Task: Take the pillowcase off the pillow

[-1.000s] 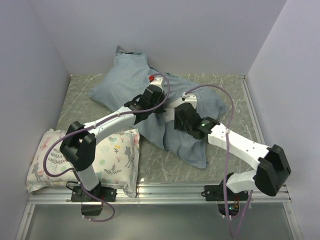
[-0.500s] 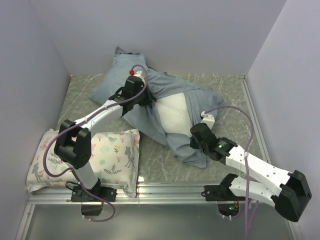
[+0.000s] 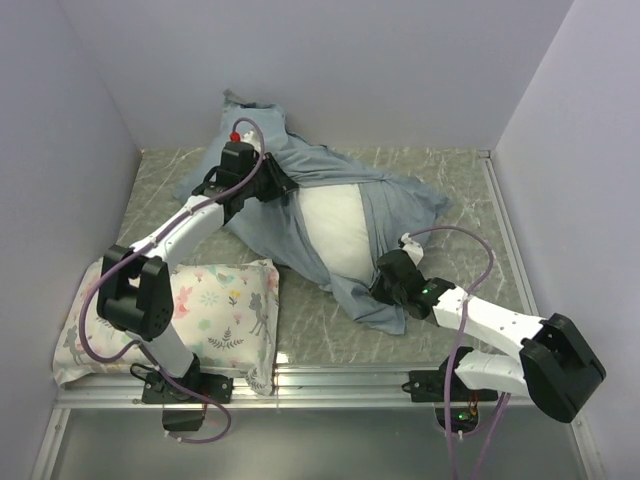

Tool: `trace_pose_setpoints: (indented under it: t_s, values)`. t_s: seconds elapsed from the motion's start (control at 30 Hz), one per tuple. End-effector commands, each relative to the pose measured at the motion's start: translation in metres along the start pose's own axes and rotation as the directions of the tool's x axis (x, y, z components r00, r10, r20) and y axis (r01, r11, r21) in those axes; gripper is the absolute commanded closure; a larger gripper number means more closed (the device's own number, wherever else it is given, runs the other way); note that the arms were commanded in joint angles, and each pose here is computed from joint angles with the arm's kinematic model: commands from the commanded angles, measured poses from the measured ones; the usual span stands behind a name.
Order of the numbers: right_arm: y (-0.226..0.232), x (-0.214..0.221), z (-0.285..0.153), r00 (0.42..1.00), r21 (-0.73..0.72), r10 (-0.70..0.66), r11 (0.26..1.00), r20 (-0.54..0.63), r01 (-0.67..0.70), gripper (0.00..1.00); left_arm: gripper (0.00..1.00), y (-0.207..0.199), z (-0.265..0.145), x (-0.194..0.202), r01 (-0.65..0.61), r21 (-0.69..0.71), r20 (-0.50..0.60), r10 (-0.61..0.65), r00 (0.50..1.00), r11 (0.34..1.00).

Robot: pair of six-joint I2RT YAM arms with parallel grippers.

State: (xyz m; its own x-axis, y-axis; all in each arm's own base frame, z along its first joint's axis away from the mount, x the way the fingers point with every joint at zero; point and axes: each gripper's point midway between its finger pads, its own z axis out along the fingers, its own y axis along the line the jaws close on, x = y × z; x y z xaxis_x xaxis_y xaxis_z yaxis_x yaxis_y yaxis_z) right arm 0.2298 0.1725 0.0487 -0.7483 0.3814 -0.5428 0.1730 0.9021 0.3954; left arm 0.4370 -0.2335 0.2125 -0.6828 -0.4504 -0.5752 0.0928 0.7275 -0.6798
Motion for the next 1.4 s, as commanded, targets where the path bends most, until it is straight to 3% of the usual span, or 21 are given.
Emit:
trace_pose_setpoints:
  t_s: [0.0, 0.07, 0.17, 0.37, 0.57, 0.73, 0.97, 1.07, 1.23, 1.37]
  values:
    - [0.001, 0.013, 0.007, 0.998, -0.016, 0.048, 0.999, -0.039, -0.049, 0.97, 0.64, -0.010, -0.011, -0.002, -0.089, -0.034, 0.035, 0.090, 0.995, 0.995]
    - [0.005, 0.006, 0.007, 0.999, -0.017, 0.043, 0.999, -0.021, -0.044, 0.99, 0.44, -0.026, -0.020, -0.010, -0.139, -0.046, 0.069, 0.142, 0.987, 0.989]
    - [0.009, -0.005, 0.004, 1.000, -0.013, 0.022, 1.000, 0.002, -0.022, 1.00, 0.26, -0.045, -0.034, -0.006, -0.200, -0.060, 0.081, 0.204, 0.976, 0.978]
    - [0.020, -0.019, -0.009, 0.999, -0.068, 0.025, 0.997, 0.045, -0.022, 0.98, 0.10, -0.078, -0.066, 0.032, -0.355, -0.107, 0.093, 0.365, 0.926, 0.929]
    - [0.026, -0.026, -0.013, 0.998, -0.086, 0.027, 0.996, 0.056, -0.022, 0.98, 0.06, -0.088, -0.077, 0.074, -0.421, -0.049, 0.035, 0.422, 0.906, 0.906]
    - [0.017, -0.028, -0.015, 0.996, -0.063, 0.034, 0.998, 0.080, -0.029, 0.98, 0.01, -0.085, -0.054, 0.111, -0.451, 0.024, -0.117, 0.451, 0.885, 0.892]
    - [0.011, -0.028, -0.012, 0.996, -0.031, 0.025, 0.999, 0.087, -0.023, 0.98, 0.01, -0.100, -0.032, 0.143, -0.516, 0.098, -0.200, 0.525, 0.828, 0.851]
    - [0.008, -0.028, -0.010, 0.995, -0.023, 0.036, 0.999, 0.092, -0.034, 0.98, 0.01, -0.103, -0.025, 0.159, -0.571, 0.071, -0.219, 0.571, 0.791, 0.818]
    - [0.007, -0.028, -0.012, 0.993, -0.033, 0.058, 0.998, 0.106, -0.055, 0.98, 0.01, -0.070, -0.003, 0.178, -0.622, -0.031, -0.305, 0.585, 0.752, 0.783]
    - [0.006, -0.030, -0.015, 0.991, -0.034, 0.066, 0.997, 0.113, -0.062, 0.98, 0.01, -0.087, -0.021, 0.171, -0.680, -0.086, -0.240, 0.648, 0.723, 0.728]
